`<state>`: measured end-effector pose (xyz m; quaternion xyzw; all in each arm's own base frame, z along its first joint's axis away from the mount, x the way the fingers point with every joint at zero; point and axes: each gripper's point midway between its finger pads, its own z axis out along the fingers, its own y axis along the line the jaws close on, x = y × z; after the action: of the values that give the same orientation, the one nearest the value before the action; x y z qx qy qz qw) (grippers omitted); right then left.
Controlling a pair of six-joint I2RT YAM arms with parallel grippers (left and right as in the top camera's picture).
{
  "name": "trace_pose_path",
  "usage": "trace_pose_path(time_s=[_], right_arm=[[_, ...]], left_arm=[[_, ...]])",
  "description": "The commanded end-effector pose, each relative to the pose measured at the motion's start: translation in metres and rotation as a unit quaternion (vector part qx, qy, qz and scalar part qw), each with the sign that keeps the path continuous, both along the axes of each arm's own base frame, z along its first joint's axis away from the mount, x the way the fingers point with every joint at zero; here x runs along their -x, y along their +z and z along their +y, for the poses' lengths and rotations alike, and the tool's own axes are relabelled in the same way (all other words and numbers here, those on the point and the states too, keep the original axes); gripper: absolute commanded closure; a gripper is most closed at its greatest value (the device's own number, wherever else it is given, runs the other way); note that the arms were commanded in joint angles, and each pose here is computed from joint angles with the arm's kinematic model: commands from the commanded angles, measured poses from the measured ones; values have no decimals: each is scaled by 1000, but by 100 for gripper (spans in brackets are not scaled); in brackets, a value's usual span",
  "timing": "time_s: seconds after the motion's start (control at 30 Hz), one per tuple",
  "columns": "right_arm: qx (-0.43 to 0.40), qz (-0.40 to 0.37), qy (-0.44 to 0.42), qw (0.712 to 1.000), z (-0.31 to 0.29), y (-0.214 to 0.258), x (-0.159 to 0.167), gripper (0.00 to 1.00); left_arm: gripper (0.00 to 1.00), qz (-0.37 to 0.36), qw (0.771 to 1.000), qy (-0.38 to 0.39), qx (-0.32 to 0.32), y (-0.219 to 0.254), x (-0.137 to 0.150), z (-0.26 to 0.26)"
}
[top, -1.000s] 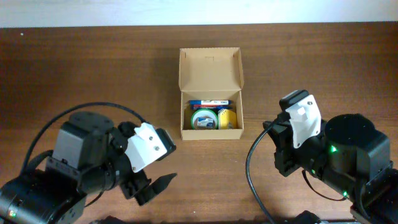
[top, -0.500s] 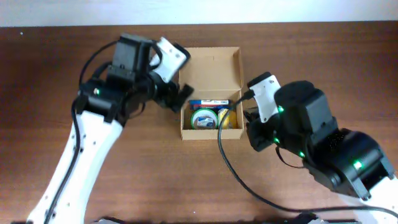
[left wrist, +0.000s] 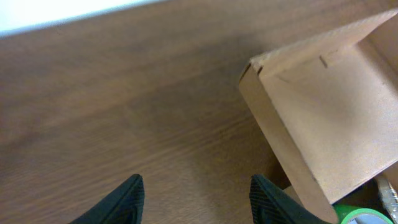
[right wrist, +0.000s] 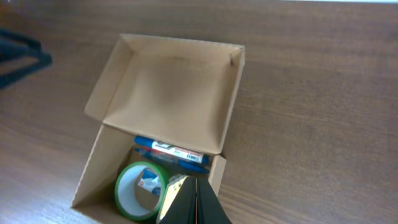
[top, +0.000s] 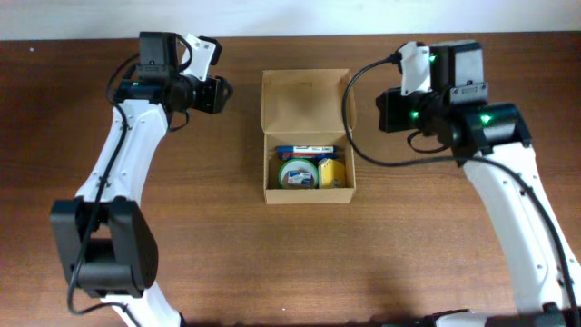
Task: Pack container
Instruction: 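Grip the lid flap with both grippers and fold it over the box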
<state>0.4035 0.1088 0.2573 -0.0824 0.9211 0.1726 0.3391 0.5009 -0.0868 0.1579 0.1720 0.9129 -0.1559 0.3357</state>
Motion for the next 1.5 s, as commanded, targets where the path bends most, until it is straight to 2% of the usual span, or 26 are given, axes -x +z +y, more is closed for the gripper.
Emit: trace_pose_path(time_s=[0.0, 0.13, 0.2, 0.23, 0.47, 0.53, 0.67, 0.9, 1.17, 1.27, 1.47], right_arm=[[-41, 14, 5, 999, -1, -6, -12, 96], [-46, 35, -20, 998, -15, -38, -38, 96], [-49, 48, -29, 997, -18, -56, -50, 96], [-54, 55, -38, 996, -19, -64, -55, 96], [-80, 89, -91, 989, -39, -119, -88, 96], [-93, 103, -90, 986, -36, -136, -94, 96], [-131, 129, -83, 979, -25, -169, -103, 96], [-216, 153, -46, 963, 3, -196, -112, 96], [-288, 149, 36, 945, 34, -174, -104, 96], [-335, 113, 93, 931, 39, -145, -105, 96], [-344, 65, 134, 927, 41, -92, -98, 96]], left_arm=[[62, 16, 1000, -6, 24, -14, -3, -7], [80, 38, 999, -13, 35, -42, -8, -12], [93, 37, 996, -37, 71, -45, -10, -25], [98, 46, 995, -22, 91, -48, -13, -27], [98, 114, 981, 52, 149, -92, -23, -36], [98, 119, 976, 30, 182, -95, -24, -48], [98, 120, 969, 46, 212, -92, -31, -52], [98, 124, 969, 16, 214, -89, -22, -92], [98, 132, 962, -11, 238, -81, -17, -103], [98, 120, 957, -31, 263, -61, -22, -103], [98, 69, 958, -58, 272, -9, -24, -104]])
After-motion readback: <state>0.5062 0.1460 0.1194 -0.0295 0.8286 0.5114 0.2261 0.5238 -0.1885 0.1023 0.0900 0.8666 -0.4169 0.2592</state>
